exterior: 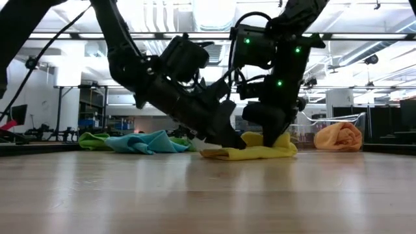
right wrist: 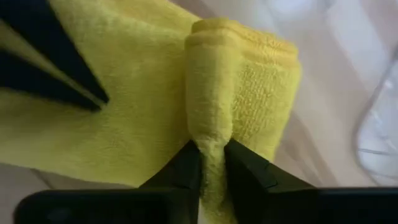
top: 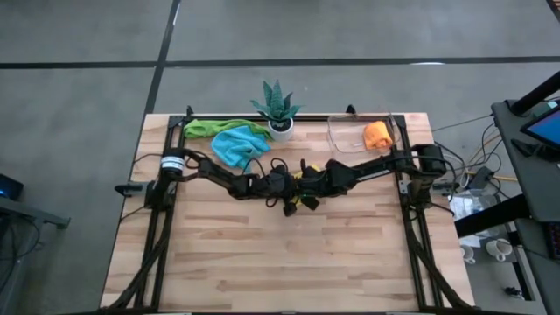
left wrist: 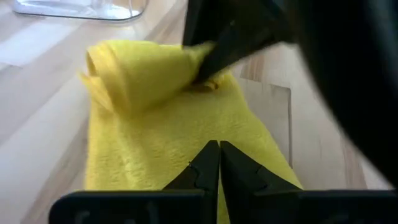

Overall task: Roll microfiber towels into tight, uniform cylinder then place into a basket
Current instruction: Roll the yellow microfiber cloth

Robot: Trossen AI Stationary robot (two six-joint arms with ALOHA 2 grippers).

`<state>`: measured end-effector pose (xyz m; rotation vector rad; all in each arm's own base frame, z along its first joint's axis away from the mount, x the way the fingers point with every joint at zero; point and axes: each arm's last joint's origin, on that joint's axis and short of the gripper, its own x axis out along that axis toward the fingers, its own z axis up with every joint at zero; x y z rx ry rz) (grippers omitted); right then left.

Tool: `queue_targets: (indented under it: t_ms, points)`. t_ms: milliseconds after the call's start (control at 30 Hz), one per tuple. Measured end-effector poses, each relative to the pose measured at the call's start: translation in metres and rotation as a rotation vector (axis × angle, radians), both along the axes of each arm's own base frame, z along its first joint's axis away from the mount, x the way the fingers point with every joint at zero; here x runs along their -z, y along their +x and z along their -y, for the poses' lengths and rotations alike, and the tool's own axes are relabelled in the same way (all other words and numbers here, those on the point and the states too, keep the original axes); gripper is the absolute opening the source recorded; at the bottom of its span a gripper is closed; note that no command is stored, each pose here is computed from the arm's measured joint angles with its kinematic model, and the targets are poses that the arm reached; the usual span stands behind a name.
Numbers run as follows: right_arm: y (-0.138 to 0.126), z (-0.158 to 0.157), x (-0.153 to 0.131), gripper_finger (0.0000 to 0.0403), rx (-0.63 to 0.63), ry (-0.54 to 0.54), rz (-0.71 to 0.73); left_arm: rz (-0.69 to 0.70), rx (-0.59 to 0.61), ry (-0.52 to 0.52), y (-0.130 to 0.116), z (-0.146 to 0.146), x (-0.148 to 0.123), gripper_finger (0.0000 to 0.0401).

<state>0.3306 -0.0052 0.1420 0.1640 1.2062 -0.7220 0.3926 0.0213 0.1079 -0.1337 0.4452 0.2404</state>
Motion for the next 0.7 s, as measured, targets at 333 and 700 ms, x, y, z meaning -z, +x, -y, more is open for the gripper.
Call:
queue_targets:
  t_ms: [333, 700]
  points:
    - [-0.001, -0.003, 0.006, 0.0138, -0.068, 0.033, 0.009, -0.040, -0.050, 0.165, -0.026, -0.005, -0.057, 0.0000]
    - [0.000, -0.006, 0.007, 0.0141, -0.103, 0.028, 0.013, 0.143, 0.168, 0.105, -0.020, -0.042, -0.048, 0.0000]
